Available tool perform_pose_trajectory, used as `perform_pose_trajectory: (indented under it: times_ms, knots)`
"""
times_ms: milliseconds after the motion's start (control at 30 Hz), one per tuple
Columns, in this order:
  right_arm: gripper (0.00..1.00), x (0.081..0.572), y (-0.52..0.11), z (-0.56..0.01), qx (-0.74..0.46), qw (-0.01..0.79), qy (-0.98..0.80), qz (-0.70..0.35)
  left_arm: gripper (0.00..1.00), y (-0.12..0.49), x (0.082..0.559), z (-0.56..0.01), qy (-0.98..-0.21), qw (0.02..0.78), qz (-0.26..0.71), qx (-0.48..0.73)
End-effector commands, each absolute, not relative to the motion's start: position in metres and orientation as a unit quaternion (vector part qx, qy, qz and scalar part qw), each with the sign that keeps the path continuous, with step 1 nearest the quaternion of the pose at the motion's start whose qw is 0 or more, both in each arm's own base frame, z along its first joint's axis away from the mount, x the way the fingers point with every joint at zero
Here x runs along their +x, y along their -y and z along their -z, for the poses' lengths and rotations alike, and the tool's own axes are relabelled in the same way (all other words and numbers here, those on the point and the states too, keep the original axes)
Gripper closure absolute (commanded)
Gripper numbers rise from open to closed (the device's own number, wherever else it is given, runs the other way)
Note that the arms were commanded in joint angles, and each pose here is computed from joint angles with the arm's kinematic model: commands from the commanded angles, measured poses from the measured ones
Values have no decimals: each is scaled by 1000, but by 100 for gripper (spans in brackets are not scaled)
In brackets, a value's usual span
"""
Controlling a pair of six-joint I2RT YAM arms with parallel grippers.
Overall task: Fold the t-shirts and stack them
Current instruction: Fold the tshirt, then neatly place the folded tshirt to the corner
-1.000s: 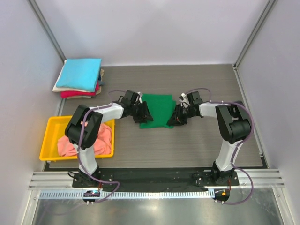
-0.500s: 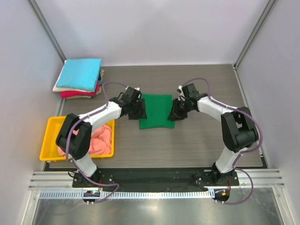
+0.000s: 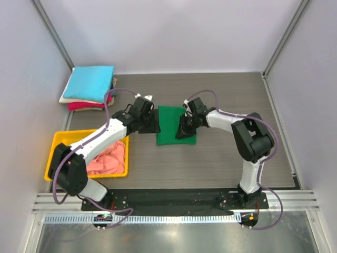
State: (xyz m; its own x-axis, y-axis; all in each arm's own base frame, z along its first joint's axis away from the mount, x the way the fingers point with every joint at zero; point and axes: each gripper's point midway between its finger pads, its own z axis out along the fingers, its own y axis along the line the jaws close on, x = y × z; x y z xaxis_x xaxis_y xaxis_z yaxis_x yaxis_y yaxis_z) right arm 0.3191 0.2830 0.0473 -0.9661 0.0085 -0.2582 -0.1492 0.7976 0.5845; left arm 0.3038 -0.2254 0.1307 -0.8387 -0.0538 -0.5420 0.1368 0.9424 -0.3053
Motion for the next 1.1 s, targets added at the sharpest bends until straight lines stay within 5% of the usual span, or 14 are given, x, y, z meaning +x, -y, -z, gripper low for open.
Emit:
perform_pose_trajectory:
  times_ms: [0,300,533,867,1067]
  knots:
    - [74,305,-268,5,-25,99,-953,-285,46,202,298,-135,-945,294,141,15]
    - [73,270,-260,35,-31,61,-953,-295,38,172,314,-132,-942,308,128,-26]
    - [46,304,-268,-65,-72,151,-937,-306,28,193,377,-132,-911,363,192,-42]
    - [35,302,-238,-201,-95,274,-917,-274,17,239,432,-70,-897,354,263,-26]
    - [34,278,-221,-222,-94,291,-911,-275,19,227,446,-34,-907,342,242,-49]
